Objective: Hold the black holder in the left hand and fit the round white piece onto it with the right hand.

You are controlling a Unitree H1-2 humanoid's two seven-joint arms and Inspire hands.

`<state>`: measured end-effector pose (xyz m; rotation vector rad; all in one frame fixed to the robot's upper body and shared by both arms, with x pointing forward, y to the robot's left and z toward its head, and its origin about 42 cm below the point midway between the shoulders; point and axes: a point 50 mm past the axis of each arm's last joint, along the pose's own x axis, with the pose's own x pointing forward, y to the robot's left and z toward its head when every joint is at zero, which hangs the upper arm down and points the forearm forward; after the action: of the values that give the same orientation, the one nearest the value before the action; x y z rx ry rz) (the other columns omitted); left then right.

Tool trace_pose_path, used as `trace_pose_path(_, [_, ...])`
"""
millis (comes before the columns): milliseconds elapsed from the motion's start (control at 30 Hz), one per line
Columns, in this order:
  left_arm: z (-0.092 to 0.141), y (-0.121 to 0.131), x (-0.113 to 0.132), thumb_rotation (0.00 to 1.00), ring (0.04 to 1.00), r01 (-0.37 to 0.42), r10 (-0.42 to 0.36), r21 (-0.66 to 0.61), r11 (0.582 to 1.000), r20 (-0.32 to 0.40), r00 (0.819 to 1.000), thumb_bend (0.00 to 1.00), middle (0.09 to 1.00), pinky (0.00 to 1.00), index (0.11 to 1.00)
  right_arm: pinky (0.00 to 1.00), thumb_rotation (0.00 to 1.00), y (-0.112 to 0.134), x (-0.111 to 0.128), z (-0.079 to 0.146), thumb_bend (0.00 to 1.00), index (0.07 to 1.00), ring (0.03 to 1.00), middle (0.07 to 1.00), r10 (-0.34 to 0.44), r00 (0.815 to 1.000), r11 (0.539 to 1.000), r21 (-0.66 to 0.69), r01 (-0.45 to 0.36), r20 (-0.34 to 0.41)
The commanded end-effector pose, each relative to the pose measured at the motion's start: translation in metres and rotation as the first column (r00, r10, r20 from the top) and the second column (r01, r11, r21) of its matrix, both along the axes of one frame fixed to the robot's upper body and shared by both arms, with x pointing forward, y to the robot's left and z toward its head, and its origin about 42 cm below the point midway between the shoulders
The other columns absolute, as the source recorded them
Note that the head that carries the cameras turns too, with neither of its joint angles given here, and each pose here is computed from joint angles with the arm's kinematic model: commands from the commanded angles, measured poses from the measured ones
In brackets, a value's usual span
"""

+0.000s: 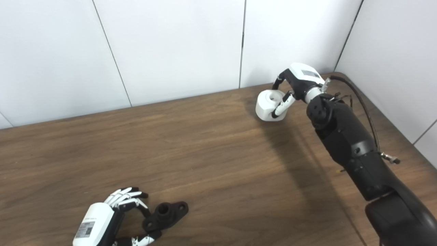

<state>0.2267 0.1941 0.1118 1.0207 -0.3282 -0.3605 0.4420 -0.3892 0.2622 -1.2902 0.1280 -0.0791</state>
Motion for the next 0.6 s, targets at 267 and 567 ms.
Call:
trace_pose_path(267, [-0.017,0.002,-0.006,0.04,0.85,-0.025,0.031,0.059,0.998,-0.099,0.995,0.51,0.758,0.86,0.488,0.8,0.14,-0.007,-0.003,0.037,0.52,0.488,0.881,0.785,0.008,0.997,0.998,-0.057,-0.004,0.073])
trace_pose_path(567, [-0.016,0.004,-0.005,0.04,0.85,-0.017,0.023,0.063,0.998,-0.097,0.995,0.51,0.756,0.86,0.488,0.91,0.14,0.02,-0.034,0.062,0.52,0.488,0.935,0.815,0.058,0.998,0.994,-0.088,-0.058,-0.001])
